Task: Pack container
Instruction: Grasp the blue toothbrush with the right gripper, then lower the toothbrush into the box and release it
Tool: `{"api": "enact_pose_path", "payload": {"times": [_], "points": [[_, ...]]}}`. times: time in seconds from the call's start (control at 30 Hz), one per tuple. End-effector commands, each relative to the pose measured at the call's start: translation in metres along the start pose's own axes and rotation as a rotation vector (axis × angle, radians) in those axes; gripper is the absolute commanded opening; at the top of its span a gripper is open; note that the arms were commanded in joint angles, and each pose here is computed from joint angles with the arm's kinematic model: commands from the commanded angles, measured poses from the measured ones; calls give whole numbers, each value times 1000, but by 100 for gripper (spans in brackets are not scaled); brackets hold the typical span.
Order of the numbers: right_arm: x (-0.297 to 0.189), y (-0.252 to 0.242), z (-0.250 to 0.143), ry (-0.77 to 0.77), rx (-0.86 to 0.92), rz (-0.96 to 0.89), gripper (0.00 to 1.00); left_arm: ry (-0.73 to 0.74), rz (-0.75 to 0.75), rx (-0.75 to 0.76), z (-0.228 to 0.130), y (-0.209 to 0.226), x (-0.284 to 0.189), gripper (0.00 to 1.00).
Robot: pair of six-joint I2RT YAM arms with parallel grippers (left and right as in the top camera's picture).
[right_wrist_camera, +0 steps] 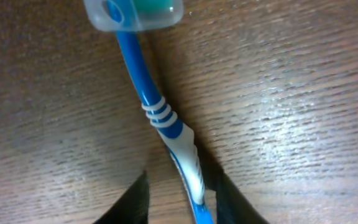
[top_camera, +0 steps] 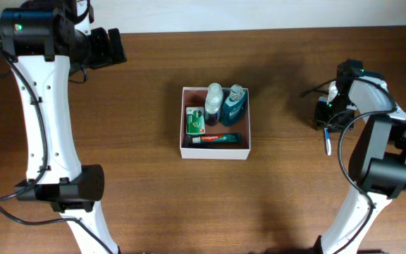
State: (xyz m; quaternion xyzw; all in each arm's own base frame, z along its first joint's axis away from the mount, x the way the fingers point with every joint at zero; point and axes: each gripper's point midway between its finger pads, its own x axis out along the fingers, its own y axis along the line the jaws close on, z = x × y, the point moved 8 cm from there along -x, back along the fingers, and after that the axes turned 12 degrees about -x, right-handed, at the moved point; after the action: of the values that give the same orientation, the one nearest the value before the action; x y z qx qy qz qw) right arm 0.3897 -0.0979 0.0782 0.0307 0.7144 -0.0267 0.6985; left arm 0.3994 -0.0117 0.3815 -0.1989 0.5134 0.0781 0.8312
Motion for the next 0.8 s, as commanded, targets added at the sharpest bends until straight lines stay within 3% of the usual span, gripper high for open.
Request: {"api": "enact_pose_path", "payload": {"times": [0.0, 0.07, 0.1, 0.3, 0.47, 0.6, 0.77], "points": [[23, 4, -16, 73, -4, 38, 22, -37, -19, 13, -1, 0, -16, 99], [24, 5, -20, 90, -4, 45, 6, -37, -19, 13, -1, 0, -16, 99], [23, 6, -21, 96, -4, 50, 4, -37, -19, 13, -1, 0, -16, 99], [-23, 19, -16, 45, -1, 181, 4, -37, -19, 13, -1, 0, -16, 99], [-102, 47, -11, -117, -72, 245, 4, -37, -19, 13, -1, 0, -16, 99], [-180, 92, -29, -288, -239, 233, 4, -37, -19, 13, -1, 0, -16, 99], [-242, 178, -75, -479, -655, 234, 4, -37, -19, 13, -1, 0, -16, 99]]}}
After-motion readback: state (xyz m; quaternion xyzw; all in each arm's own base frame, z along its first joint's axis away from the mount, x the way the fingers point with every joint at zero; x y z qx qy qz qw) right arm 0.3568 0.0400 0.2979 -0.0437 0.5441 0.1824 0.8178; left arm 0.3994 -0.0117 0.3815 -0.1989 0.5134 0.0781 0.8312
